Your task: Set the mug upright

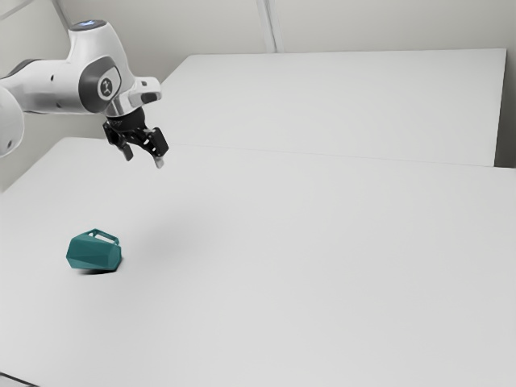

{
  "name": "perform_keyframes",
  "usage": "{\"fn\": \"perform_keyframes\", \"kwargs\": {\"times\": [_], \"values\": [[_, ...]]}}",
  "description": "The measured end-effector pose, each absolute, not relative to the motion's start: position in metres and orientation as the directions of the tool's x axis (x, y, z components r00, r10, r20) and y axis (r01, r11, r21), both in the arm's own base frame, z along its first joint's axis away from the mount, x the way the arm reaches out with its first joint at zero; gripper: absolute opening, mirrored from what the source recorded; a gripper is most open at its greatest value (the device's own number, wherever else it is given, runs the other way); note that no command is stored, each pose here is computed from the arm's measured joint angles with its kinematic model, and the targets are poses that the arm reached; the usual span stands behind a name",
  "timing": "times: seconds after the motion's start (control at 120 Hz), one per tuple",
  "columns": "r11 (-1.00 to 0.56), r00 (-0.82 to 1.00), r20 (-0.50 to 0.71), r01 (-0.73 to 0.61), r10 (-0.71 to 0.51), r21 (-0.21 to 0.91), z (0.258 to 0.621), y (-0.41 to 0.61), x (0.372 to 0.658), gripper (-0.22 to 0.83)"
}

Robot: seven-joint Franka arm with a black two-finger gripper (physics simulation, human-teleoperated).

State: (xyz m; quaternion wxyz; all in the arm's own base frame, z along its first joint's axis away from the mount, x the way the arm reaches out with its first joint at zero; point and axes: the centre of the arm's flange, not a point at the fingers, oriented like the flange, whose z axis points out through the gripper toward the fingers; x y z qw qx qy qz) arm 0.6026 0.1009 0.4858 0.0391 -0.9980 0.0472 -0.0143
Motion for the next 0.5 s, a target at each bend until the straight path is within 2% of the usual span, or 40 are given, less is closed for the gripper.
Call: {"fn": "perform_keyframes", "kwargs": {"times": [0.142, 0.317, 0.5], "values": [[-0.991, 0.993, 0.040, -0.108, -0.112, -0.075, 0.490, 0.105, 0.603, 0.62], [-1.000, 0.999, 0.041, 0.012, 0.012, 0.020, 0.486, 0.181, 0.579, 0.62], [-0.988, 0.997, -0.008, 0.083, 0.083, 0.134, 0.468, 0.238, 0.552, 0.62]]}}
